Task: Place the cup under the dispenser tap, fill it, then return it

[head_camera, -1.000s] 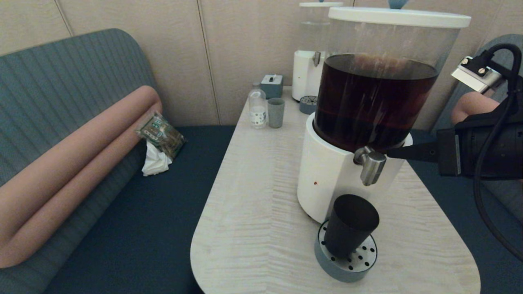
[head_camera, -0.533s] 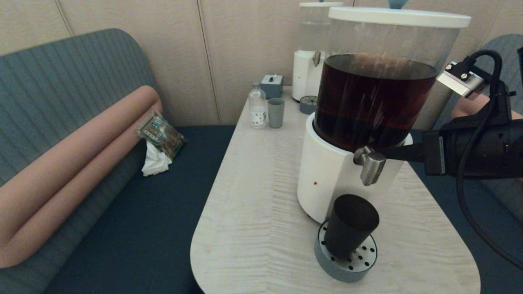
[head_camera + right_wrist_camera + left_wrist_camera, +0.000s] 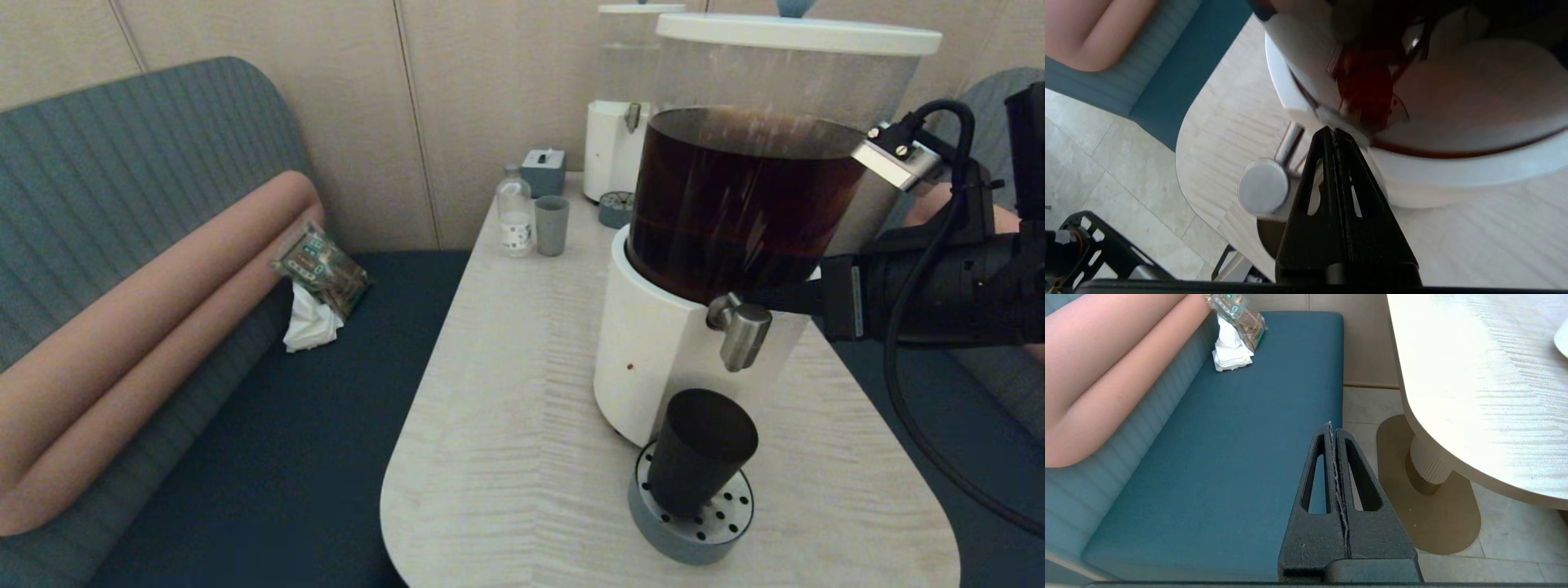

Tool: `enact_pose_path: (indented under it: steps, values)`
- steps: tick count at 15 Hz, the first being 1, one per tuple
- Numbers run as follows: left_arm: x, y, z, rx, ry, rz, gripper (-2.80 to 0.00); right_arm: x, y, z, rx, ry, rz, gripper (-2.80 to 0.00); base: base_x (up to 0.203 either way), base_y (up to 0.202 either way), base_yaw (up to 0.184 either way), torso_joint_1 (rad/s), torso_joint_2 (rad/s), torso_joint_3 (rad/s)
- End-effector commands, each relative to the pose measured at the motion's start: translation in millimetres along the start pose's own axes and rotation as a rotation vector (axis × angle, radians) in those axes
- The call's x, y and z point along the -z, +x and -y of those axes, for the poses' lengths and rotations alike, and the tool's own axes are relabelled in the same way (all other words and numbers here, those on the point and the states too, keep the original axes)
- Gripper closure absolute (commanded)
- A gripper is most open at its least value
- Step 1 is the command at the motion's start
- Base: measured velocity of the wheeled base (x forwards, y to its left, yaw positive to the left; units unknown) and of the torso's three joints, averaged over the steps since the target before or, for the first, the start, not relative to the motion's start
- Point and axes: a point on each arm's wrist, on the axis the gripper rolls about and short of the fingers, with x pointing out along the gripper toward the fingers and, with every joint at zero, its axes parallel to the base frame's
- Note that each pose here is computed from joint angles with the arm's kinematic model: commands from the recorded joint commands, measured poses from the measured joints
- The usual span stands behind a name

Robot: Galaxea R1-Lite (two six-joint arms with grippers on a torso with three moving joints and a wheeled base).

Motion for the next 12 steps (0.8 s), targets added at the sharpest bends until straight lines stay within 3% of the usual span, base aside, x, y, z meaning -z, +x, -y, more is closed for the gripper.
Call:
enact_pose_path:
  steps: [1,12]
  values:
    - [0.4,0.2,0.0,0.001,0.0,-0.002,0.0,-0.6,4.4,0.6,-0.002,0.0,0.003,0.0,0.0,0.0,0.0,0.0,0.0,0.0]
    - [0.4,0.2,0.0,-0.001,0.0,-0.002,0.0,-0.2,23.9,-5.4,-0.034,-0.016,-0.014,0.0,0.0,0.0,0.0,0.0,0.0,0.0]
